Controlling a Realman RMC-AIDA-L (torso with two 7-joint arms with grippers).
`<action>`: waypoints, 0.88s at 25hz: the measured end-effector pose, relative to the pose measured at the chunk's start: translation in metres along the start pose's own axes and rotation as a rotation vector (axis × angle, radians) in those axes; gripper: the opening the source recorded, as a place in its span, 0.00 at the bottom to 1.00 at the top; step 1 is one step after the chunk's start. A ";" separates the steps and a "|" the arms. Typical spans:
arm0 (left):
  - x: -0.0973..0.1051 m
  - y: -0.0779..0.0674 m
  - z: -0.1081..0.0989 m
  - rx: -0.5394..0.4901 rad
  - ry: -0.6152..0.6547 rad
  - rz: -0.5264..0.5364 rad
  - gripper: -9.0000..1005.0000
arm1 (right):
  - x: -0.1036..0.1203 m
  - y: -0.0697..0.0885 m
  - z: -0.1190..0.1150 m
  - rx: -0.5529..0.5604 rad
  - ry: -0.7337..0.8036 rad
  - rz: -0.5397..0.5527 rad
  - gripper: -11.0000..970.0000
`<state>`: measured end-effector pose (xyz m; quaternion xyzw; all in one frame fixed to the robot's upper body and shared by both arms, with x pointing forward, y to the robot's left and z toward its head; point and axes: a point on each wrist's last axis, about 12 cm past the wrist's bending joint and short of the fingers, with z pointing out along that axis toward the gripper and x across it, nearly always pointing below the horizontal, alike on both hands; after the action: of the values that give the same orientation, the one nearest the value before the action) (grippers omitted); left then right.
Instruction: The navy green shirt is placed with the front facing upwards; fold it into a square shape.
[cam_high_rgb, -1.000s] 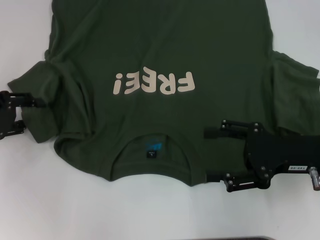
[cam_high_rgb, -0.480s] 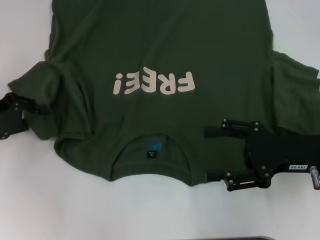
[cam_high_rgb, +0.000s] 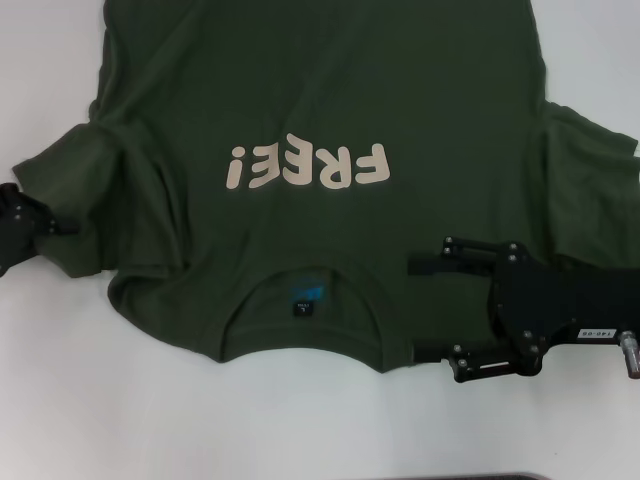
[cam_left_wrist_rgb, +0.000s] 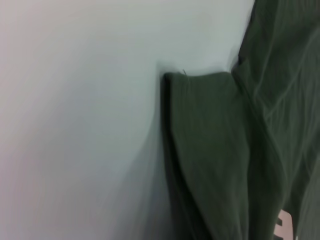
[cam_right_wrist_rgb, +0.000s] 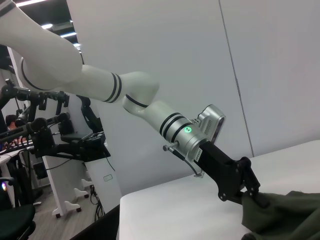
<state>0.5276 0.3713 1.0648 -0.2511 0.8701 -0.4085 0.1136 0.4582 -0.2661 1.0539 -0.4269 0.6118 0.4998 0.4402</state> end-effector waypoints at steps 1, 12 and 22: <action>0.000 0.000 -0.001 0.004 -0.002 -0.002 0.06 | 0.000 0.000 0.000 0.000 0.000 0.000 0.94; -0.013 0.000 -0.023 0.041 -0.105 -0.014 0.03 | 0.000 0.000 0.000 -0.001 -0.001 0.001 0.94; -0.022 0.001 -0.046 0.032 -0.140 0.001 0.03 | 0.000 0.000 0.000 -0.002 -0.001 0.000 0.94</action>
<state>0.5277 0.4137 1.0937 -0.2769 0.8534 -0.4040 0.1785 0.4584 -0.2658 1.0542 -0.4270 0.6111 0.5007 0.4400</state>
